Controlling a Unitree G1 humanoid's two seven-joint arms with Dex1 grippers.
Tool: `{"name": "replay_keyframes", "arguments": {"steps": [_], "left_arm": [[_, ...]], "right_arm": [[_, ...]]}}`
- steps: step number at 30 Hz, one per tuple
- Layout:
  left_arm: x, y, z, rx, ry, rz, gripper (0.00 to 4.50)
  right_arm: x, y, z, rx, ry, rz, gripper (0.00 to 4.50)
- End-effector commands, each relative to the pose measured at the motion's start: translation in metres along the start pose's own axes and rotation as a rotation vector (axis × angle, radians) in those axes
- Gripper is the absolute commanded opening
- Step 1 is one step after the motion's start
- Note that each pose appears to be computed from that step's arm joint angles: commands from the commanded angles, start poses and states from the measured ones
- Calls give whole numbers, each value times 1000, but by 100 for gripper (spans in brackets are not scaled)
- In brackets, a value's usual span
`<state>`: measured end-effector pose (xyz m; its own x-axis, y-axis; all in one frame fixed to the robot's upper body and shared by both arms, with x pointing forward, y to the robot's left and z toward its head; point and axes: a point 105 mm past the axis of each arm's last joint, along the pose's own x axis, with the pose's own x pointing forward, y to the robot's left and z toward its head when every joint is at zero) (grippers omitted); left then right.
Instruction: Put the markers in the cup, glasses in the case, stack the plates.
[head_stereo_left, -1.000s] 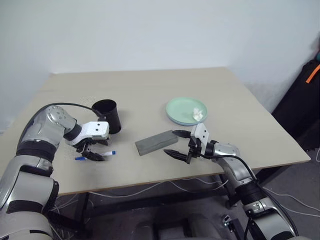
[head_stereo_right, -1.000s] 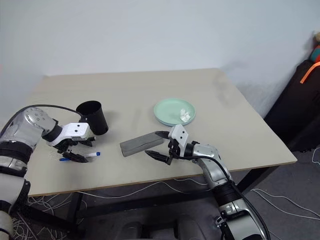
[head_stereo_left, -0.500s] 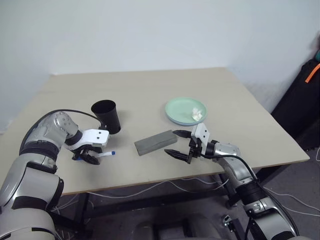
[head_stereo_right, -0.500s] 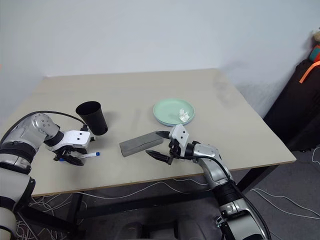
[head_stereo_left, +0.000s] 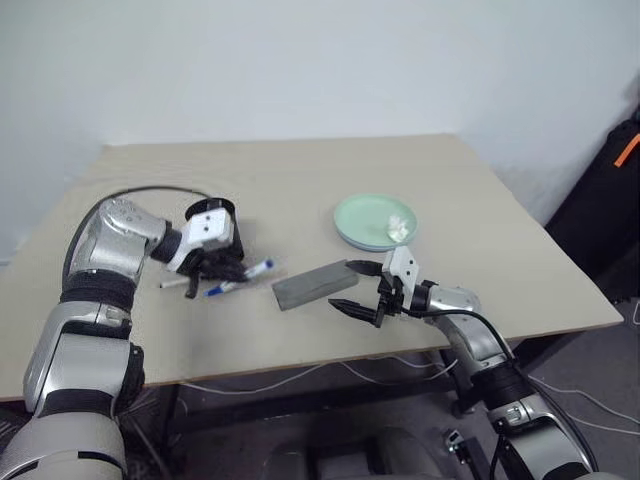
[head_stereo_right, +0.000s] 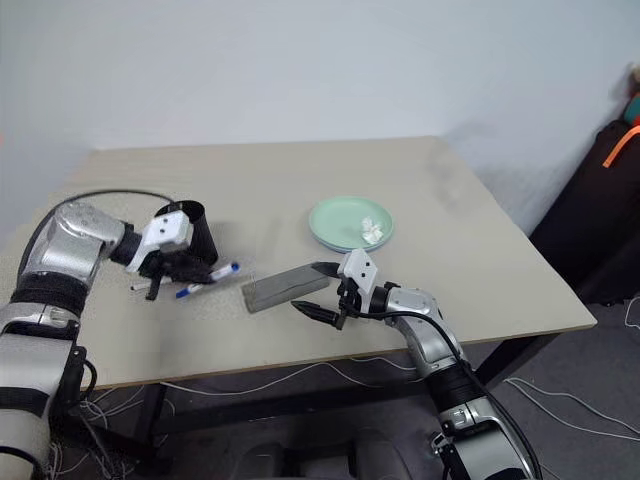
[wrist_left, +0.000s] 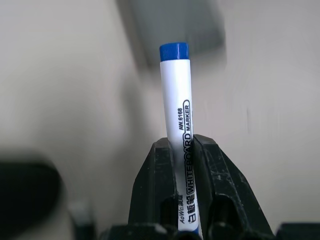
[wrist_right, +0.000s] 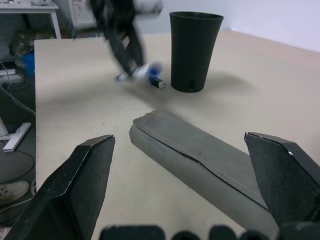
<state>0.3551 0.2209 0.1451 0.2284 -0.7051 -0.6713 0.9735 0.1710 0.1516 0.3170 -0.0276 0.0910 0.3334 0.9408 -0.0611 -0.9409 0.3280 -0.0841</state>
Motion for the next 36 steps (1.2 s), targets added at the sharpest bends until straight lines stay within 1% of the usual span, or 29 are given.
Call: {"name": "replay_keyframes", "arguments": {"steps": [1, 2, 4, 6, 8, 11, 15, 17, 20, 24, 32, 34, 36], "left_arm": [[-14, 2, 44, 41, -205, 71, 7], [-17, 4, 54, 57, -267, 115, 7], [-22, 10, 66, 58, -347, 205, 7], [-32, 25, 75, 31, -433, 351, 7], [-44, 43, 78, -1, -501, 538, 7], [-59, 62, 69, -35, -545, 789, 7], [-68, 70, 55, -32, -558, 992, 7], [-66, 72, 45, -35, -534, 1073, 7], [-62, 74, 32, -64, -512, 1130, 7], [-60, 73, 19, -115, -517, 1182, 7], [-51, 70, 7, -172, -550, 1193, 7], [-49, 70, -1, -209, -546, 1199, 82], [-45, 69, -4, -218, -538, 1196, 146]], "right_arm": [[-1, -2, 14, -42, -29, 12, 450], [-1, -2, 15, -42, -29, 16, 450], [0, -1, 15, -43, -28, 22, 450], [0, 0, 15, -43, -27, 27, 450], [1, 0, 15, -44, -27, 29, 450], [1, 0, 14, -41, -24, 31, 450], [0, 0, 11, -36, -20, 31, 450], [0, 0, 11, -36, -17, 34, 450], [0, 0, 11, -39, -14, 36, 450], [1, 0, 11, -41, -14, 40, 450], [2, 2, 11, -36, -14, 47, 450], [2, 2, 12, -37, -14, 49, 450], [2, 2, 13, -36, -14, 50, 450]]}}
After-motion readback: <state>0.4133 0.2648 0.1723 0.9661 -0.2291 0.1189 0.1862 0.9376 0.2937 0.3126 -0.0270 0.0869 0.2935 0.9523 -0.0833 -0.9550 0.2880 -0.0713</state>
